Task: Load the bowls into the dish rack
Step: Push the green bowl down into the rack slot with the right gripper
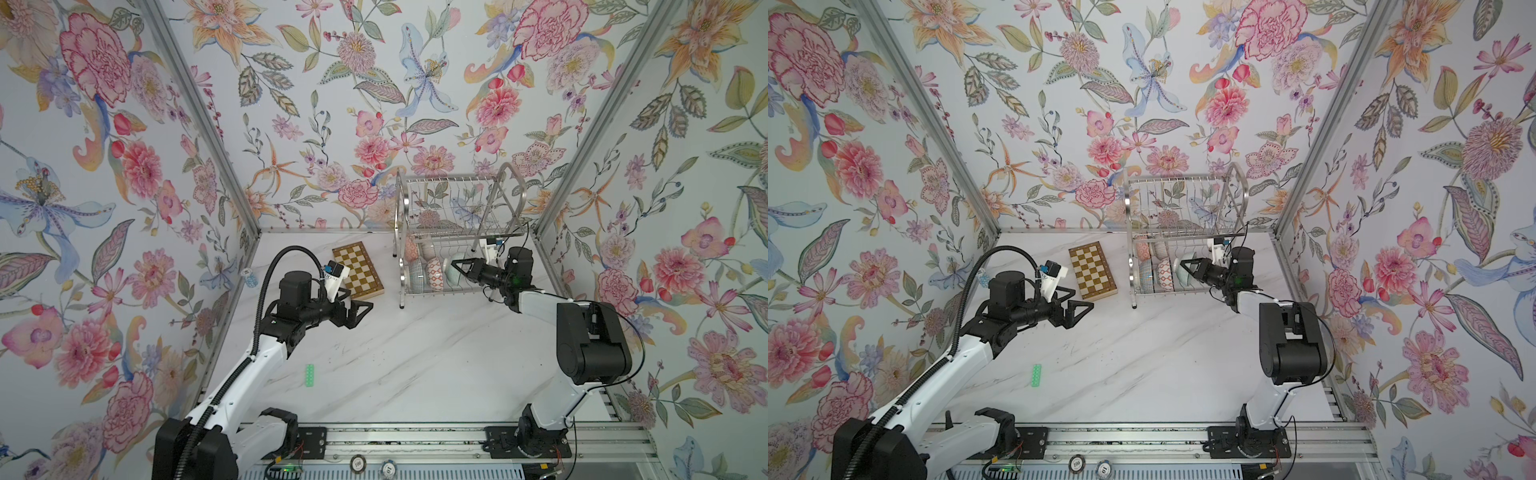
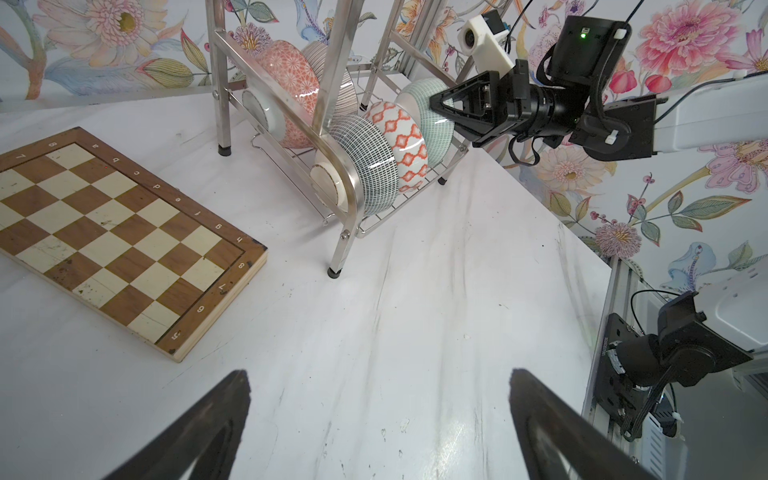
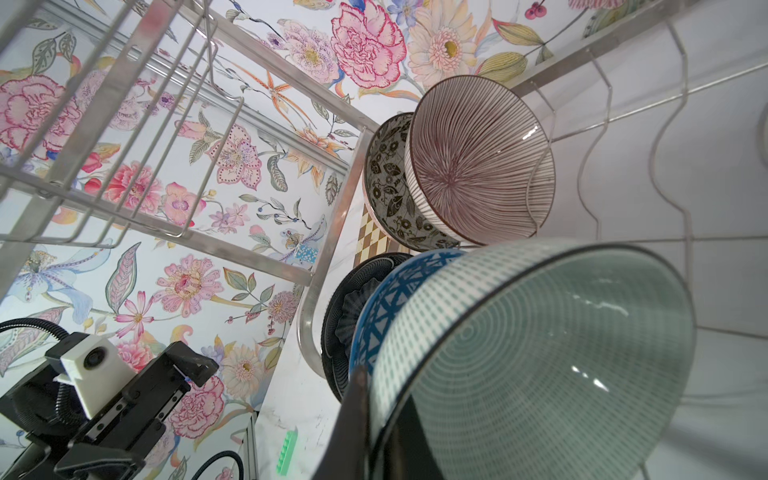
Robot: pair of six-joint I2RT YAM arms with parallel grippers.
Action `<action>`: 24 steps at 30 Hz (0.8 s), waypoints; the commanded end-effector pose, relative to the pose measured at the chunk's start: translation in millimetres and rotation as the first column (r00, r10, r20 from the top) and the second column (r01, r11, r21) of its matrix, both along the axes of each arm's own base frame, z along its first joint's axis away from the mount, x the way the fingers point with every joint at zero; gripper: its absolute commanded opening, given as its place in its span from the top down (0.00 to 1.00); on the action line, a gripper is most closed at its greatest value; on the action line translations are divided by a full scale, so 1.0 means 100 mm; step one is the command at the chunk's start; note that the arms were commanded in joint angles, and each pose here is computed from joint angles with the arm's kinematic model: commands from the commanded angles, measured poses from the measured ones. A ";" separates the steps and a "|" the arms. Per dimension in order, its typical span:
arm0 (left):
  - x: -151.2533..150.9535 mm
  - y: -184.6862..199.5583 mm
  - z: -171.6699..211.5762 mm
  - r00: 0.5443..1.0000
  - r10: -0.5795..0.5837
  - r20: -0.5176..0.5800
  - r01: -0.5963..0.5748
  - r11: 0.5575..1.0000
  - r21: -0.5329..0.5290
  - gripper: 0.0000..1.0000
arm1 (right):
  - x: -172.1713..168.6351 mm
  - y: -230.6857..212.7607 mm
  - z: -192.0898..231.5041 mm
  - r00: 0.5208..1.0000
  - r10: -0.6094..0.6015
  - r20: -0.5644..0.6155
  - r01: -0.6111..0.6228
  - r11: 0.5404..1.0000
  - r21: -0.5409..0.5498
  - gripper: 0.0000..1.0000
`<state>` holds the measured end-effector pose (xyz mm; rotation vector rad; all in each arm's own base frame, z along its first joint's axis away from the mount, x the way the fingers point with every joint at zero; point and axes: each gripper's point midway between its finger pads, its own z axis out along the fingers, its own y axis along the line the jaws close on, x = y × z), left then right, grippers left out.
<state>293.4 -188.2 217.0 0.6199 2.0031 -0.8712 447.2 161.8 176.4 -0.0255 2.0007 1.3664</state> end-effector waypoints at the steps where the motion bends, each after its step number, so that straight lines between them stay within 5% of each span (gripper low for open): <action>1: -0.04 -0.02 -0.04 1.000 -0.017 -0.002 0.017 1.000 0.019 0.01 | 0.02 0.03 0.14 0.993 0.077 0.090 -0.077 0.997 -0.008 0.98; 24: -0.02 -0.08 -0.16 0.998 -0.043 -0.046 0.044 0.999 0.026 0.01 | 0.06 0.04 -0.08 0.983 0.181 0.039 -0.181 0.983 -0.003 0.98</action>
